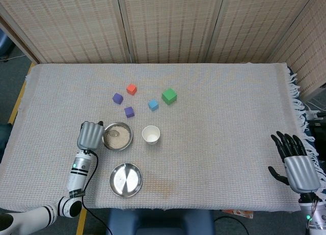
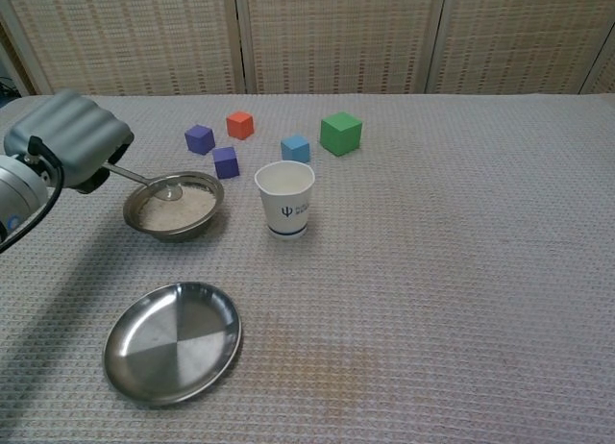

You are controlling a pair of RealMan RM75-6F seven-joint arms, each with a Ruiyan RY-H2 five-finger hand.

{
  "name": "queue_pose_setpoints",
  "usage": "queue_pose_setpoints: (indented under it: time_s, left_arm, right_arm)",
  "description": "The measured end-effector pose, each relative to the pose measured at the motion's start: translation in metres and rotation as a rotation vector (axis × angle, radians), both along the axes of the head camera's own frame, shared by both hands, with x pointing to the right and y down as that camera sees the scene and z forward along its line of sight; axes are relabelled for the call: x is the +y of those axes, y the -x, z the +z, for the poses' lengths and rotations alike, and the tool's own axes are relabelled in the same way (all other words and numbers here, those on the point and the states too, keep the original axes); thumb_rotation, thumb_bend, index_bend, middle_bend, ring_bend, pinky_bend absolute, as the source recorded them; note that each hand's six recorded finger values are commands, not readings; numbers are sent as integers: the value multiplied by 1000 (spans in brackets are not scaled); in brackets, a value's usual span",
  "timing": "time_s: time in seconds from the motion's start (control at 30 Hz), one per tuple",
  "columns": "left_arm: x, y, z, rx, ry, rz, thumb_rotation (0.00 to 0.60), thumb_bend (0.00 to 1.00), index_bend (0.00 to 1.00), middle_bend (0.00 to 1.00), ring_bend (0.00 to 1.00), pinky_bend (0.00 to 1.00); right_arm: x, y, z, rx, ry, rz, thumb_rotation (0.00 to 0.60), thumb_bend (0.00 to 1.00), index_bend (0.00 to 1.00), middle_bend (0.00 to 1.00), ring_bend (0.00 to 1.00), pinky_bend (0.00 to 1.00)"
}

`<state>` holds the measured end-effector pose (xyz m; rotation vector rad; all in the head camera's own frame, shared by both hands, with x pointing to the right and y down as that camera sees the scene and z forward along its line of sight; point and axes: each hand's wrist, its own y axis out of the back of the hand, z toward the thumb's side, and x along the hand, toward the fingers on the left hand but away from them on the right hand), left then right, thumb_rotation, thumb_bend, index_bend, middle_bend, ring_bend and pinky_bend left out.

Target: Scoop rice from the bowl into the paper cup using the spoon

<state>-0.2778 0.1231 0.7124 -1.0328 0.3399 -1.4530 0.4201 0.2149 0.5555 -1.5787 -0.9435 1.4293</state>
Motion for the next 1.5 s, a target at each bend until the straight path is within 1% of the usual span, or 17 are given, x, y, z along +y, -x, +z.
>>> queue_pose_setpoints:
  time_s: [0.17,0.23,0.53,0.77,1.0,1.1,1.2,1.33,1.5]
  left_arm:
    - [4,6,4,-77,-19,30,600,407,595,1000,1000,1000]
    - [7,7,5,-91,-22,41,600,407,594,1000,1000,1000]
    - [20,6,13,-106,-8,67,600,408,594,1000,1000,1000]
    - [28,2,17,-101,5,87,600,408,594,1000,1000,1000]
    - [33,-3,14,-55,20,82,600,406,594,1000,1000,1000]
    - [34,-5,12,-20,37,69,600,406,597,1000,1000,1000]
    - [33,-6,10,26,69,41,600,406,607,1000,1000,1000]
    - [28,-3,5,86,119,-13,600,408,613,1000,1000,1000]
    - [17,3,-3,132,130,-61,600,407,620,1000,1000,1000]
  right_arm:
    - [2,1,-1,-3,1,-5,600,153,0,0,0,0]
    - [2,2,-1,-5,3,-7,600,153,0,0,0,0]
    - [5,5,-1,-8,10,-15,600,153,0,0,0,0]
    - [5,5,-2,-10,11,-15,600,153,0,0,0,0]
    - [5,4,-2,-9,13,-13,600,153,0,0,0,0]
    - [5,3,-1,-9,14,-13,600,153,0,0,0,0]
    - [5,3,-1,-9,15,-12,600,153,0,0,0,0]
    - [5,3,-1,-7,16,-10,600,153,0,0,0,0]
    - [5,2,1,-2,21,-9,600,152,0,0,0,0]
